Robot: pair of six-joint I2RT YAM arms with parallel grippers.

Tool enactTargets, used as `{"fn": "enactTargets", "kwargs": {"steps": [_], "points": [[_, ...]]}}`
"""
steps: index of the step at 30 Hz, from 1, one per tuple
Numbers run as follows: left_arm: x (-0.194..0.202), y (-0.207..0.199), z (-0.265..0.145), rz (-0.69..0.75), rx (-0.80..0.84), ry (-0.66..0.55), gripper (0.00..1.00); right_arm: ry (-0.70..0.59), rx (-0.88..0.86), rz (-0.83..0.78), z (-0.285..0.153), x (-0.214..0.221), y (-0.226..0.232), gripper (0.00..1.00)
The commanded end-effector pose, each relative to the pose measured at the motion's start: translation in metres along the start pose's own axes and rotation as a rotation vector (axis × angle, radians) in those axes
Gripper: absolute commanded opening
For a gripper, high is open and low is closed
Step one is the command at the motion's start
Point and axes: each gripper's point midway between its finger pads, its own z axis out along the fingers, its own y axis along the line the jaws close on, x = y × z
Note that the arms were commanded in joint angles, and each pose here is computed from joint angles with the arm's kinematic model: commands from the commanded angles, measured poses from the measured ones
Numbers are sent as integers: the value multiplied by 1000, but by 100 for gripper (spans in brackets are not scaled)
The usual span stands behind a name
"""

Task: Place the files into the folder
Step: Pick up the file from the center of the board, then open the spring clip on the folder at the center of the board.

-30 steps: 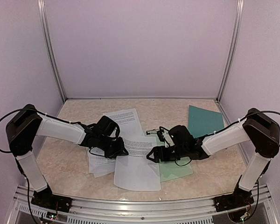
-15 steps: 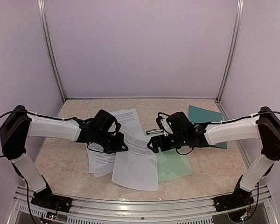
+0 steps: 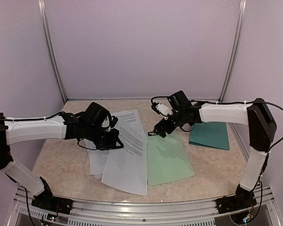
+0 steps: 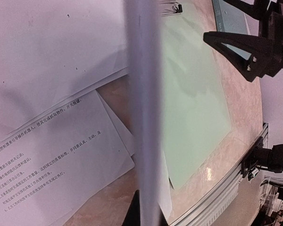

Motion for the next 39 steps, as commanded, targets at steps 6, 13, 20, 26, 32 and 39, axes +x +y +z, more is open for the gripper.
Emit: {"fn": "enactTargets", "kwargs": {"steps": [6,13,20,26,32,39], "points": [[8,6,-7,14,-1,17,0,166,-183,-314,60,39,-4,93],[7,2,-6,7,19,19,0,146,-227,-325,72,44,-28,90],[5,1,-2,1,16,32,0,161,-293,-359,88,51,-28,82],[6,1,-1,-11,21,47,0,157,-353,-356,98,52,-25,72],[5,2,-5,-14,12,38,0,157,-384,-339,101,57,-26,46],[3,4,-11,-13,11,36,0,174,-364,-263,96,64,-27,27]]}}
